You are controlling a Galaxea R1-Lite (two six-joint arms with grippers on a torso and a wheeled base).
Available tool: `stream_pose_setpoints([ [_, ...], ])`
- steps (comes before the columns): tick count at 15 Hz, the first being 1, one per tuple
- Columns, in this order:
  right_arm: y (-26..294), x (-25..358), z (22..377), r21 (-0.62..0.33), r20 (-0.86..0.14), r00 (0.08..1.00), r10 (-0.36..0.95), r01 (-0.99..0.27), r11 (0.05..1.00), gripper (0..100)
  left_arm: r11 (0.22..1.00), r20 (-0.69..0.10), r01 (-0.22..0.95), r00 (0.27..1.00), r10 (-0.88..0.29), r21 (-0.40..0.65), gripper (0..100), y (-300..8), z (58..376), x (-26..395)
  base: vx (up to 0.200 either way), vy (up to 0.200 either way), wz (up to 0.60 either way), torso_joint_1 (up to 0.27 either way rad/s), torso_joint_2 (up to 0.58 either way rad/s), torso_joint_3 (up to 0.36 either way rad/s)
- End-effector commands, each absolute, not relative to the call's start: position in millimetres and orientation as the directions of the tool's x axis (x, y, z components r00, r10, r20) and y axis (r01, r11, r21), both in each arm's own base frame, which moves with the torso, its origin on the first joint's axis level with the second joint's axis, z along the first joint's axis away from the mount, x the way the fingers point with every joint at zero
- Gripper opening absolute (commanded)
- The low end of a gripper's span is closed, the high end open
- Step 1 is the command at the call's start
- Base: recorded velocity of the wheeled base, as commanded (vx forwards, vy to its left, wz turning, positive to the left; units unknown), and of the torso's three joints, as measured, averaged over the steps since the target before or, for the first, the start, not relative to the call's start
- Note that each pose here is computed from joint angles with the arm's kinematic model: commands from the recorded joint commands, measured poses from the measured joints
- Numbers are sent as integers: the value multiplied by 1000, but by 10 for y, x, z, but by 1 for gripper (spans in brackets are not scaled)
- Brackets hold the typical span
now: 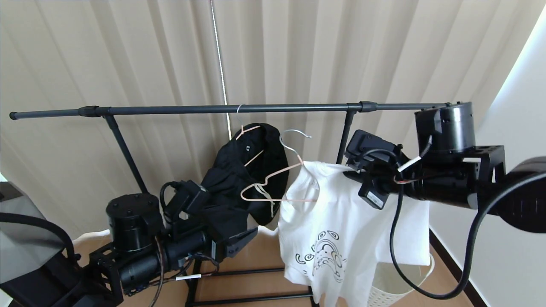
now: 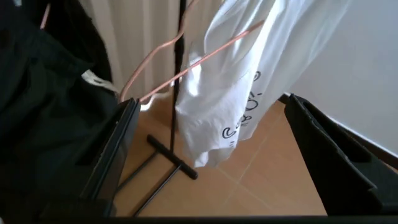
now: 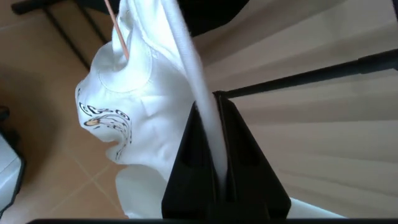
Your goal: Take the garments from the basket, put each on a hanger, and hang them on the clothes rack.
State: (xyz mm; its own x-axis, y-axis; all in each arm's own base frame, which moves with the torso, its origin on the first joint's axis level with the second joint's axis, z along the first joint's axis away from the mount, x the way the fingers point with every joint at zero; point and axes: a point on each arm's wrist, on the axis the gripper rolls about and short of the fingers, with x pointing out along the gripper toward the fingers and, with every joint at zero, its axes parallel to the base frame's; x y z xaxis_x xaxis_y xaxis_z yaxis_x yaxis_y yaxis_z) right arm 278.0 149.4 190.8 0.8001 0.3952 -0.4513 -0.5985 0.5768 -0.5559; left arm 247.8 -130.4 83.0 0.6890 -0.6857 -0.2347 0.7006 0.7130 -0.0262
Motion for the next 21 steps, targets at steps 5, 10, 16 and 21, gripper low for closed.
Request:
stream_pose_setpoints([
  [5, 1467, 2605, 1498, -525, -215, 898, 385, -439, 729, 0, 779, -307, 626, 749, -587, 35, 100, -1746, 651, 2482, 0, 0, 0, 0, 0, 0],
  [10, 1641, 2535, 1532, -520, -149, 908, 392, -409, 750, 0, 828, -302, 560, 794, -528, 25, 100, -2065, 559, 2498, 0, 0, 0, 0, 0, 0],
  [16, 1811, 2393, 1635, -453, -75, 917, 391, -381, 806, 0, 905, -283, 419, 880, -382, 81, 100, -2231, 561, 2550, 0, 0, 0, 0, 0, 0],
  [21, 1854, 2306, 1700, -446, -54, 919, 392, -373, 814, 0, 945, -234, 317, 928, -291, 78, 100, -2314, 612, 2629, 0, 0, 0, 0, 0, 0],
])
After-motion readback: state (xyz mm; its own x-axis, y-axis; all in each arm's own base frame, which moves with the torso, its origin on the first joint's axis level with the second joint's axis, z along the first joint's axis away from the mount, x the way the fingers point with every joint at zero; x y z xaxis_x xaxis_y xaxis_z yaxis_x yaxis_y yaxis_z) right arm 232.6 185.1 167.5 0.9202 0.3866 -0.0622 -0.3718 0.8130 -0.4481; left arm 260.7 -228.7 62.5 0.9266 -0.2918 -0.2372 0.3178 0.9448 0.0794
